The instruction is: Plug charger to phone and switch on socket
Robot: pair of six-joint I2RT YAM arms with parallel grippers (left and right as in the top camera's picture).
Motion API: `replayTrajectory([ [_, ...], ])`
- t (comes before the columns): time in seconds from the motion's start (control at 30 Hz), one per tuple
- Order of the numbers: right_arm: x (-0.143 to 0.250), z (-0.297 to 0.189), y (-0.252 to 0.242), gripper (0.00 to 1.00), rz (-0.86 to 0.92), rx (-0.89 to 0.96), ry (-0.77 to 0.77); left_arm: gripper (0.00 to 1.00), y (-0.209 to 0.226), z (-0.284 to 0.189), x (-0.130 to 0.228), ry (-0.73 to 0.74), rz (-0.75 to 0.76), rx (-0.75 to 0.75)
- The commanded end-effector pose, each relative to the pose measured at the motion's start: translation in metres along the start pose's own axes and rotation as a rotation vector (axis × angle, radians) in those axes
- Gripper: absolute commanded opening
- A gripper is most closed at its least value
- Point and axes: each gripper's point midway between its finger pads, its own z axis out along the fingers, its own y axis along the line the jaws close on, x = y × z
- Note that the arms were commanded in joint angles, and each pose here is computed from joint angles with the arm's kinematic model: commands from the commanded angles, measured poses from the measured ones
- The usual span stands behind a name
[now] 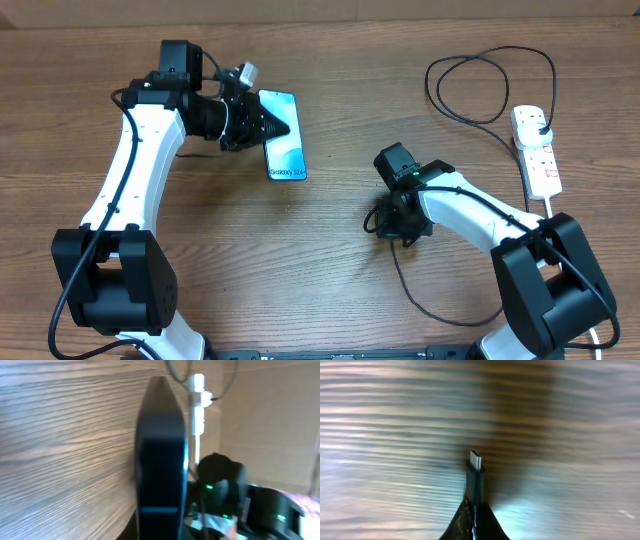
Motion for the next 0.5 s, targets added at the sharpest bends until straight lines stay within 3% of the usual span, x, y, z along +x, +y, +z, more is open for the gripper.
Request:
replayTrajectory([
  [0.0, 0.012, -0.018, 0.041, 0.04, -0.16, -0.246, 0.014, 0.04, -0.046, -0.014, 0.006, 0.015, 0.052, 0.221],
  [0.33, 0.028, -0.144, 0.101, 0.04, -0.392, -0.735, -0.196, 0.04, -0.104, -0.05, 0.016, 0.042, 0.232, 0.63],
  [0.47, 0.041, -0.186, 0.124, 0.04, -0.5, -0.945, -0.234, 0.04, -0.105, -0.049, 0.016, 0.043, 0.235, 0.629],
])
